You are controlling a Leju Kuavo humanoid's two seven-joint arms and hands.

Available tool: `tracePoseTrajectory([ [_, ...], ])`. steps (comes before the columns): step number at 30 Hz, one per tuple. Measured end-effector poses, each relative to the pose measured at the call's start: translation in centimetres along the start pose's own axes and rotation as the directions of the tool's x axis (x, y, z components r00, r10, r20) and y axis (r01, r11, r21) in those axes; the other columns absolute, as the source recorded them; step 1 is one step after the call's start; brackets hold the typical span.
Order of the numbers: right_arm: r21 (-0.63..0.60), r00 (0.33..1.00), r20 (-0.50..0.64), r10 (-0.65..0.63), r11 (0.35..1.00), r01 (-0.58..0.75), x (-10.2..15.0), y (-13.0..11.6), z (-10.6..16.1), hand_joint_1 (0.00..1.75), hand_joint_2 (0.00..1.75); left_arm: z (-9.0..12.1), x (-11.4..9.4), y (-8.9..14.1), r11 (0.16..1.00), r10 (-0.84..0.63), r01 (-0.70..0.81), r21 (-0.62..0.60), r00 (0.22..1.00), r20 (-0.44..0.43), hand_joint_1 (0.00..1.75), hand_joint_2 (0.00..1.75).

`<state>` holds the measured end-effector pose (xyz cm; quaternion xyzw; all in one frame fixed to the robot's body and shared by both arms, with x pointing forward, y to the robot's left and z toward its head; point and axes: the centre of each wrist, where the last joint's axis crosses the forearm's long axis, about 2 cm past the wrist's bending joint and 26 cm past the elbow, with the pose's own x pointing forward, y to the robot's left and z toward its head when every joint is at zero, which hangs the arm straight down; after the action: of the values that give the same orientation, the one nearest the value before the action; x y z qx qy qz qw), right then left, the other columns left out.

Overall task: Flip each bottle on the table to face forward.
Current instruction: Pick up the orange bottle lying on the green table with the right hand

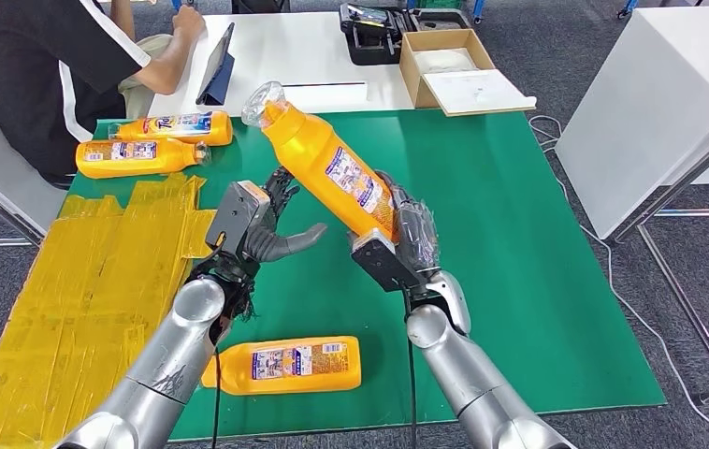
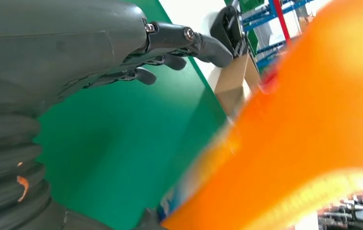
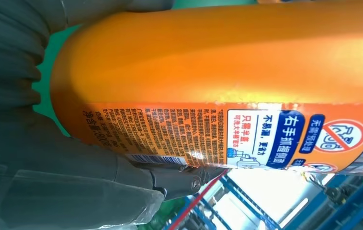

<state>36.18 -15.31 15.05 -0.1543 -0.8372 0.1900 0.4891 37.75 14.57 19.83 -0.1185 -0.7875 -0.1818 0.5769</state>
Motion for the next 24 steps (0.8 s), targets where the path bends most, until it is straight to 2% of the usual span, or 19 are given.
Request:
tracePoseTrajectory([
  [17,0.046,0.999,-0.030,-0.012,0.999,0.014,0.4,1.9,0.5,1.75,1.75,-0.1,-0.1,-0.5,1.000,0.028,-0.027,0.012,1.000,-0.003,0.00,1.75],
  [24,0.058,1.000,-0.026,-0.003,0.998,0.004,0.5,2.4,0.5,1.75,1.75,0.0,-0.2,-0.8,0.977,0.196,-0.198,-0.077,0.980,-0.025,0.00,1.75],
])
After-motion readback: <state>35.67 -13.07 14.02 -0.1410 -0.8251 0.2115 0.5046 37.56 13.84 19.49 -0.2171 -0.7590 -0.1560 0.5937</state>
